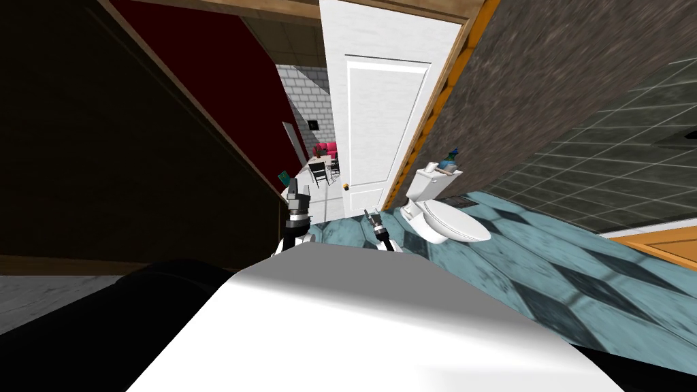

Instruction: Pull the door open

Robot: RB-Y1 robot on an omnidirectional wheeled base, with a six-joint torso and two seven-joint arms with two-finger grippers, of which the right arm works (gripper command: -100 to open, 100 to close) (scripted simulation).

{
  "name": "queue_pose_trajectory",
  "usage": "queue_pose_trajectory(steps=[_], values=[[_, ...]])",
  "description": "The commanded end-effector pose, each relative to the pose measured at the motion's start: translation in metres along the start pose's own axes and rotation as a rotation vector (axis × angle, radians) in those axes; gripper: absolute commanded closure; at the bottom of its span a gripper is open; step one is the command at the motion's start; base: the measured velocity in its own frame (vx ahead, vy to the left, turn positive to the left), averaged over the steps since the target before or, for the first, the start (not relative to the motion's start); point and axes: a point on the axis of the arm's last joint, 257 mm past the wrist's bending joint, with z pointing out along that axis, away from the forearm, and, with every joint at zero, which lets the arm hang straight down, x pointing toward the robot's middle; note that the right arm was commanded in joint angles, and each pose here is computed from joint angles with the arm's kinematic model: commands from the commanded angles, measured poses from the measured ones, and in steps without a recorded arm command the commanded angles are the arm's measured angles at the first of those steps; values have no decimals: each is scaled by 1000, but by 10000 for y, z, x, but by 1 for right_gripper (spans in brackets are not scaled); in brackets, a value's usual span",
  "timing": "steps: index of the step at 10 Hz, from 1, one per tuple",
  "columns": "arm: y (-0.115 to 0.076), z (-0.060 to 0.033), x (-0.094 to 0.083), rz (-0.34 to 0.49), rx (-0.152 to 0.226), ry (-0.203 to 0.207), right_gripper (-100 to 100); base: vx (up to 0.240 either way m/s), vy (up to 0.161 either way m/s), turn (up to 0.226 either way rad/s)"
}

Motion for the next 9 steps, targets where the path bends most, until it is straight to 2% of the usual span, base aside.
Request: queue_pose_trajectory(steps=[1, 7, 9], values=[[1, 1, 83, -25, -2, 17, -100, 81, 43, -26], [84, -14, 448, -123, -16, 89, -100, 100, 38, -46], [96, -17, 491, -135, -18, 97, -100, 79, 24, -26]])
